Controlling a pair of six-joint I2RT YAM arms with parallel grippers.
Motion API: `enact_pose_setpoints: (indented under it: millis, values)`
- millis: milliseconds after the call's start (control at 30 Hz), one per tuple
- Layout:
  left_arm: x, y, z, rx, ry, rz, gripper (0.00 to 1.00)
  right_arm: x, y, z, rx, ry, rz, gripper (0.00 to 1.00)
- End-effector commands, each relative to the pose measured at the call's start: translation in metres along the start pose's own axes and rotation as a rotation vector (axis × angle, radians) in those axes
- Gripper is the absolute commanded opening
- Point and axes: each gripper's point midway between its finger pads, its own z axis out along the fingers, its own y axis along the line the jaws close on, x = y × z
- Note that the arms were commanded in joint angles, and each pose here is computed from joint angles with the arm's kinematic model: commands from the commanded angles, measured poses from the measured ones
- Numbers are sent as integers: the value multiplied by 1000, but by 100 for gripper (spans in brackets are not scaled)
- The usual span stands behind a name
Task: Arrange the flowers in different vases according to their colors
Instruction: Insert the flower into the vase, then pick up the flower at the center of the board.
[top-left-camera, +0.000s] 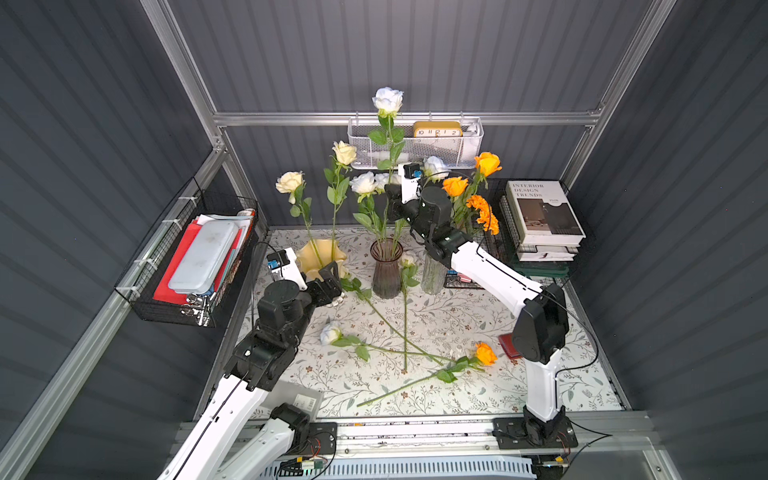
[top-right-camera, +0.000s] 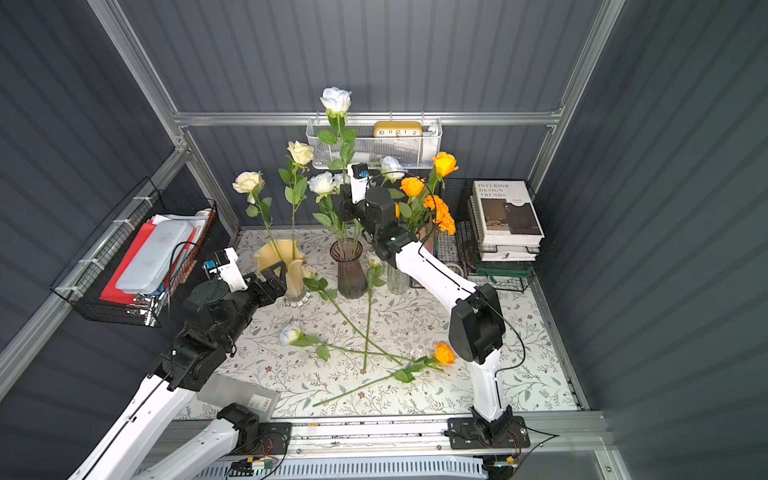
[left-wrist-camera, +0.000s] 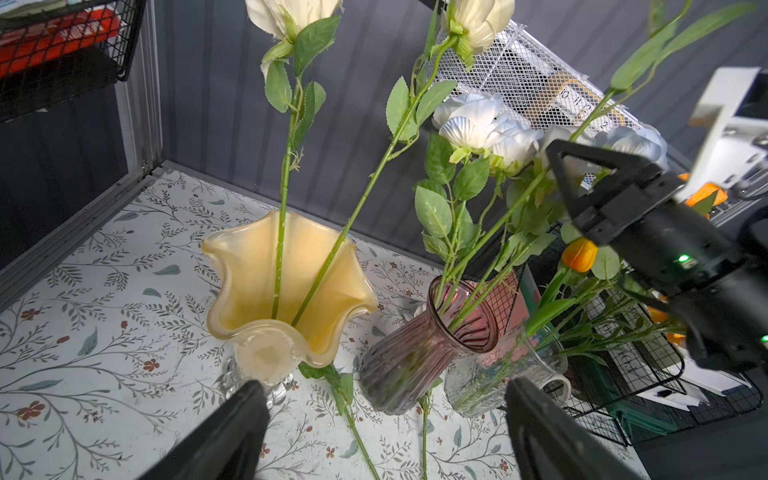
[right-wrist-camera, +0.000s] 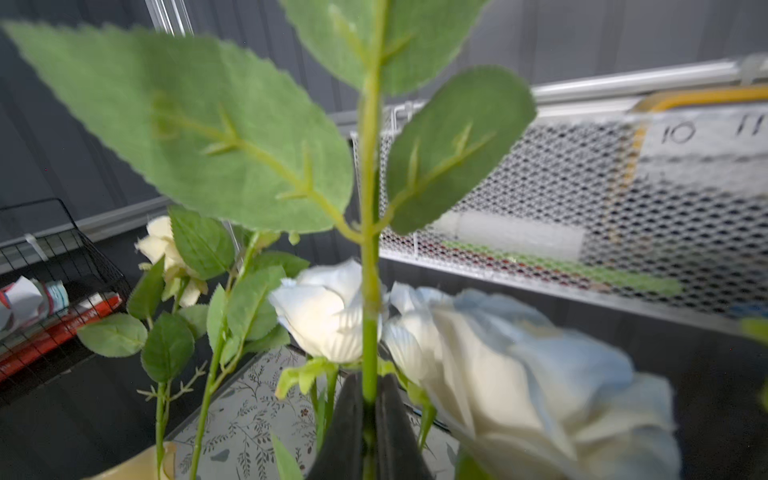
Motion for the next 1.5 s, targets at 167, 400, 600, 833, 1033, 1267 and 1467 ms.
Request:
enact_pose_setpoints:
  millis: [167, 400, 600, 833, 1033, 1267, 1467]
  values:
    - [5, 7, 0, -14, -14, -6, 94, 11, 9, -23, -58, -9, 17, 20]
    - [8, 5, 3, -1, 0, -5, 94, 2, 27, -73, -93, 32, -38, 70]
    - [11, 4, 1, 4, 19, -10, 95, 11, 44, -145, -171, 245, -54, 70]
    - [18, 13, 2, -50, 54, -37, 95, 157, 99, -241, -365, 771, -145, 70]
    - [16, 16, 1, -81, 71, -36, 95, 235, 108, -280, -425, 951, -202, 70]
    - [9, 27, -5, -161, 61, -63, 95, 280, 121, -263, -457, 1089, -363, 70]
    - [16, 35, -5, -199, 84, -74, 95, 299, 140, -247, -532, 1121, -394, 70]
